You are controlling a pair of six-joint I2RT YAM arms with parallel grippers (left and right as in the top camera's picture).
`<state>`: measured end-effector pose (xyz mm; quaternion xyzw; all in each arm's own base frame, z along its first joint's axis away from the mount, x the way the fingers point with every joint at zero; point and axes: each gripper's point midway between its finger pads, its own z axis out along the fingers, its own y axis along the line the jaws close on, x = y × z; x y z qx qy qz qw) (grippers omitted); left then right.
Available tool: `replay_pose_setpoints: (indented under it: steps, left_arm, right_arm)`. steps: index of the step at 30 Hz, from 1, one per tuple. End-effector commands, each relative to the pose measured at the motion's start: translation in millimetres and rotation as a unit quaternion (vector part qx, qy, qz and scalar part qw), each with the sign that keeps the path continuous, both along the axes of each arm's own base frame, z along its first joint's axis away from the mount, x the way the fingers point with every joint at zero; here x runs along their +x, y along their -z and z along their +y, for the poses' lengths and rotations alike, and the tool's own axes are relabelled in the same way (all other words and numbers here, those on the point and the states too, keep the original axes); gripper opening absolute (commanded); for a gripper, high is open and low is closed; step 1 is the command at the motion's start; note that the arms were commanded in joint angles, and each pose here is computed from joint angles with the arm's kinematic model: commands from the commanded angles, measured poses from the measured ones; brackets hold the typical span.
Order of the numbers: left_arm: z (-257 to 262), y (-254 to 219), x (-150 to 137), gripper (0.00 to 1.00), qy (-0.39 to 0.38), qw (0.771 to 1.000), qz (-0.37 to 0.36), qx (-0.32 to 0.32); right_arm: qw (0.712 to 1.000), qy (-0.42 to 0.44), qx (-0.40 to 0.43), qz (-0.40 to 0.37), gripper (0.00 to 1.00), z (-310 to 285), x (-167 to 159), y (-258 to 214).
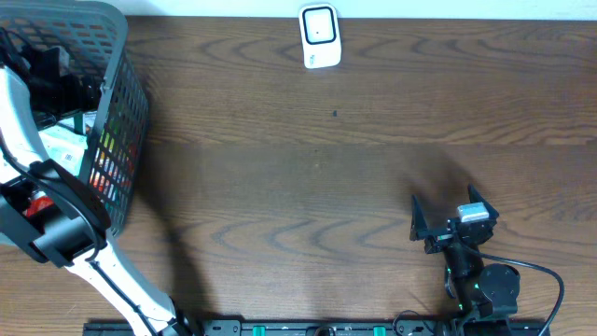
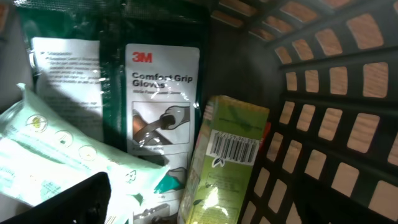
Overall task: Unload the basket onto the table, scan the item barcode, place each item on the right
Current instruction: 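Reach the left gripper into the basket and grasp the green tea box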
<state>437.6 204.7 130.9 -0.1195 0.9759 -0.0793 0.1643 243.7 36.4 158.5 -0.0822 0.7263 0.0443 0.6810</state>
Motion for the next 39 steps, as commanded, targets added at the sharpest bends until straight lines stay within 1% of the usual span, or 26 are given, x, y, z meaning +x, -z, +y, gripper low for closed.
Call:
replay_pose_setpoints:
  steps: [1, 4, 8, 11, 15, 16, 17, 23, 24, 25, 26, 27, 30, 31, 32, 36, 37, 39]
  left_arm:
    - [-11, 25, 0, 0.89, 0.020, 0.999, 0.023, -0.020]
    - [-16, 36, -1, 0.87, 0.024, 0.999, 0.037, -0.028]
    - [-19, 48, -7, 0.87, 0.024, 0.998, 0.054, -0.030]
    - [-17, 55, -14, 0.87, 0.007, 0.997, 0.073, -0.026]
    - [-20, 63, -18, 0.87, 0.008, 0.996, 0.082, -0.032]
    - [-21, 64, -17, 0.83, 0.009, 0.996, 0.082, -0.031]
    - [-21, 66, -17, 0.81, 0.007, 0.996, 0.081, -0.031]
    - [-28, 82, -19, 0.78, 0.003, 0.995, 0.088, -0.037]
    - [-28, 84, -19, 0.76, 0.004, 0.995, 0.088, -0.037]
    - [-29, 85, -18, 0.68, 0.004, 0.995, 0.088, -0.036]
    - [-29, 86, -18, 0.63, 0.004, 0.995, 0.088, -0.036]
    - [-29, 86, -18, 0.59, 0.004, 0.995, 0.088, -0.037]
    - [-29, 85, -18, 0.53, 0.002, 0.995, 0.088, -0.037]
    - [-29, 85, -18, 0.47, -0.002, 0.995, 0.088, -0.038]
    - [-29, 85, -17, 0.44, -0.006, 0.995, 0.088, -0.039]
    - [-27, 79, -13, 0.42, -0.016, 0.996, 0.080, -0.038]
    - [-26, 77, -12, 0.38, -0.016, 0.996, 0.078, -0.037]
    - [-25, 74, -10, 0.38, -0.022, 0.996, 0.074, -0.036]
  right_arm:
    - [1.000, 0.005, 0.006, 0.001, 0.99, -2, 0, 0]
    - [1.000, 0.005, 0.006, 0.001, 0.99, -2, 0, 0]
    - [1.000, 0.005, 0.006, 0.001, 0.99, -2, 0, 0]
    - [1.000, 0.005, 0.006, 0.001, 0.99, -2, 0, 0]
    - [1.000, 0.005, 0.006, 0.001, 0.99, -2, 0, 0]
    - [1.000, 0.005, 0.006, 0.001, 0.99, -2, 0, 0]
    - [1.000, 0.005, 0.006, 0.001, 0.99, -2, 0, 0]
    - [1.000, 0.005, 0.006, 0.001, 0.99, -2, 0, 0]
    - [1.000, 0.005, 0.006, 0.001, 0.99, -2, 0, 0]
    - [1.000, 0.005, 0.006, 0.001, 0.99, -2, 0, 0]
    - [1.000, 0.005, 0.006, 0.001, 0.99, -2, 0, 0]
    - [1.000, 0.005, 0.006, 0.001, 0.99, -2, 0, 0]
    - [1.000, 0.005, 0.006, 0.001, 0.99, -2, 0, 0]
    - [1.000, 0.005, 0.006, 0.001, 0.99, -2, 0, 0]
    - [1.000, 0.005, 0.006, 0.001, 0.99, -2, 0, 0]
    - [1.000, 0.005, 0.006, 0.001, 0.99, -2, 0, 0]
    - [1.000, 0.005, 0.006, 0.001, 0.99, -2, 0, 0]
    - [1.000, 0.005, 0.006, 0.001, 0.99, -2, 0, 0]
